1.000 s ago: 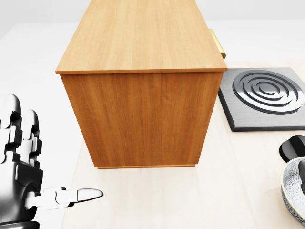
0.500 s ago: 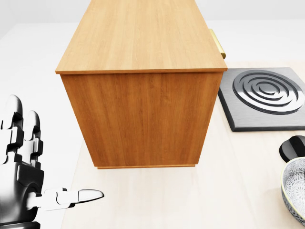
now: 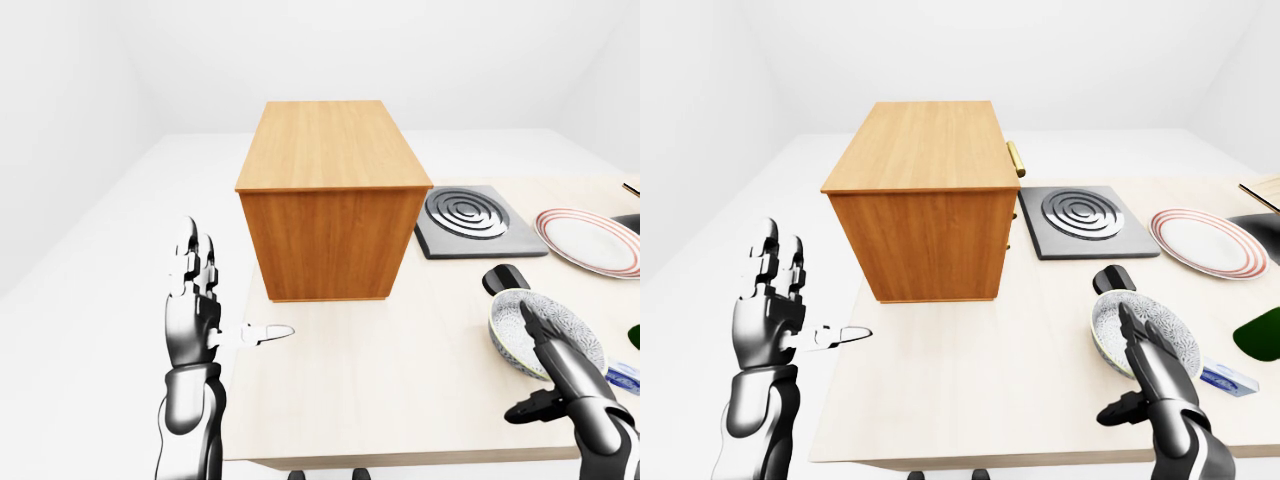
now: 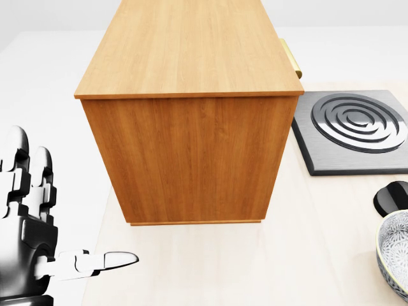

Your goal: Put the bowl on the top of the cabinet.

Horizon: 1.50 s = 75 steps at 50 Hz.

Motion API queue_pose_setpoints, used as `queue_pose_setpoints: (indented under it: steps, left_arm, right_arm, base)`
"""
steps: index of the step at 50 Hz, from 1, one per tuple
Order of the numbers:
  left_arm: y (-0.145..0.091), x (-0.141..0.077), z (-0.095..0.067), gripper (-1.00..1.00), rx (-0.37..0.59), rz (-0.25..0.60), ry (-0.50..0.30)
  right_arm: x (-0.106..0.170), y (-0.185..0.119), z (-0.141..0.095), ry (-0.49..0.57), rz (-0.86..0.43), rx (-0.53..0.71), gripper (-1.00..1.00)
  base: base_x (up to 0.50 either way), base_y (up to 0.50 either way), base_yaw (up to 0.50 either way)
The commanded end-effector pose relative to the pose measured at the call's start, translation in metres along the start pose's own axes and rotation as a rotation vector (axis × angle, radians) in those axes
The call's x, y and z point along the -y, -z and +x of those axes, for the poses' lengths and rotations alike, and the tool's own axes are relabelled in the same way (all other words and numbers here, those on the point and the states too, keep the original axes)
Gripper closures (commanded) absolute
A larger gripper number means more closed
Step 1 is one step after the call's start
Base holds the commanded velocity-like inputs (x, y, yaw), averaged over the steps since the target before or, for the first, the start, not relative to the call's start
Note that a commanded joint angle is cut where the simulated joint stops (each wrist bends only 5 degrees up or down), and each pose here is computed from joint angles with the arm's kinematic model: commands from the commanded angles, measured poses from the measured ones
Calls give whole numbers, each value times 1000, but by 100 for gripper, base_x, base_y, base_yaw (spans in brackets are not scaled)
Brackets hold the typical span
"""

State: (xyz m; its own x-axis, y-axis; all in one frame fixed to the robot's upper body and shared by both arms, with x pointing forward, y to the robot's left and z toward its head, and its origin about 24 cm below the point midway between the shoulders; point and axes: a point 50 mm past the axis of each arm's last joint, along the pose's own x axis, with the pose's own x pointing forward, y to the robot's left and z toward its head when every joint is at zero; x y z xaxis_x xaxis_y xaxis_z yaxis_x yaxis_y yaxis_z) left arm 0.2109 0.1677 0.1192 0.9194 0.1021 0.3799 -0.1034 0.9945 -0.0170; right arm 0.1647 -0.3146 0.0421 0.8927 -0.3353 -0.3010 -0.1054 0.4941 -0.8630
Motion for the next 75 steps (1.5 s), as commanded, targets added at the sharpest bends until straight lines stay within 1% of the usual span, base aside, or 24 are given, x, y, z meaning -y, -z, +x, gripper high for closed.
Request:
queue_pose_setpoints:
  steps: [1,11,23,33,37,38,39,53,58,61,66,69,70,75]
  left_arm:
    - [2,0,0,-100,-10,-1,2]
    - [4,1,-1,-100,-17,-1,9]
    - [3,1,-1,-100,-15,-2,10]
    - [3,2,-1,-100,-16,-2,12]
    - [3,2,-1,-100,-14,-2,10]
    - [2,2,-1,-100,-12,-2,9]
    - [3,1,0,-100,-13,-1,8]
    - [3,0,1,-100,-8,0,-2]
    - [2,1,1,-100,-5,-1,1]
    - [1,1,0,-100,-5,-2,4]
    - [4,1,-1,-100,-16,-2,8]
    - [3,2,-1,-100,-16,-3,10]
    - [2,2,-1,-100,-11,-4,10]
    - [2,2,-1,-100,-10,-5,11]
  right_arm:
    - [5,-1,9,-16,-22,9,-100]
    - [3,0,12,-47,-42,4,-100]
    - [-8,8,11,-97,-41,-25,-100]
    - [-21,17,8,-168,-24,-55,-100]
    - [-23,19,10,-177,-26,-64,-100]
    - [-23,19,9,-179,-27,-64,15]
    - [-23,19,9,-181,-26,-64,100]
    - [-14,16,9,-161,-30,-50,100]
    - [-8,15,8,-143,-31,-44,100]
    - [3,12,7,-111,-38,-34,100]
    - [36,-2,3,-36,-39,32,100]
    - [65,-19,-4,12,-49,115,100]
    - [86,-31,-9,74,-75,167,100]
    - [135,-60,-26,281,-141,298,100]
  base:
    - [0,0,0]
    - [0,0,0]
    - [0,0,0]
    - [0,0,0]
    - [0,0,0]
    - [0,0,0]
    - [0,0,0]
    - [0,0,0]
    - [0,0,0]
    - [0,0,0]
    - [0,0,0]
    - [0,0,0]
    - [0,0,0]
    - [0,0,0]
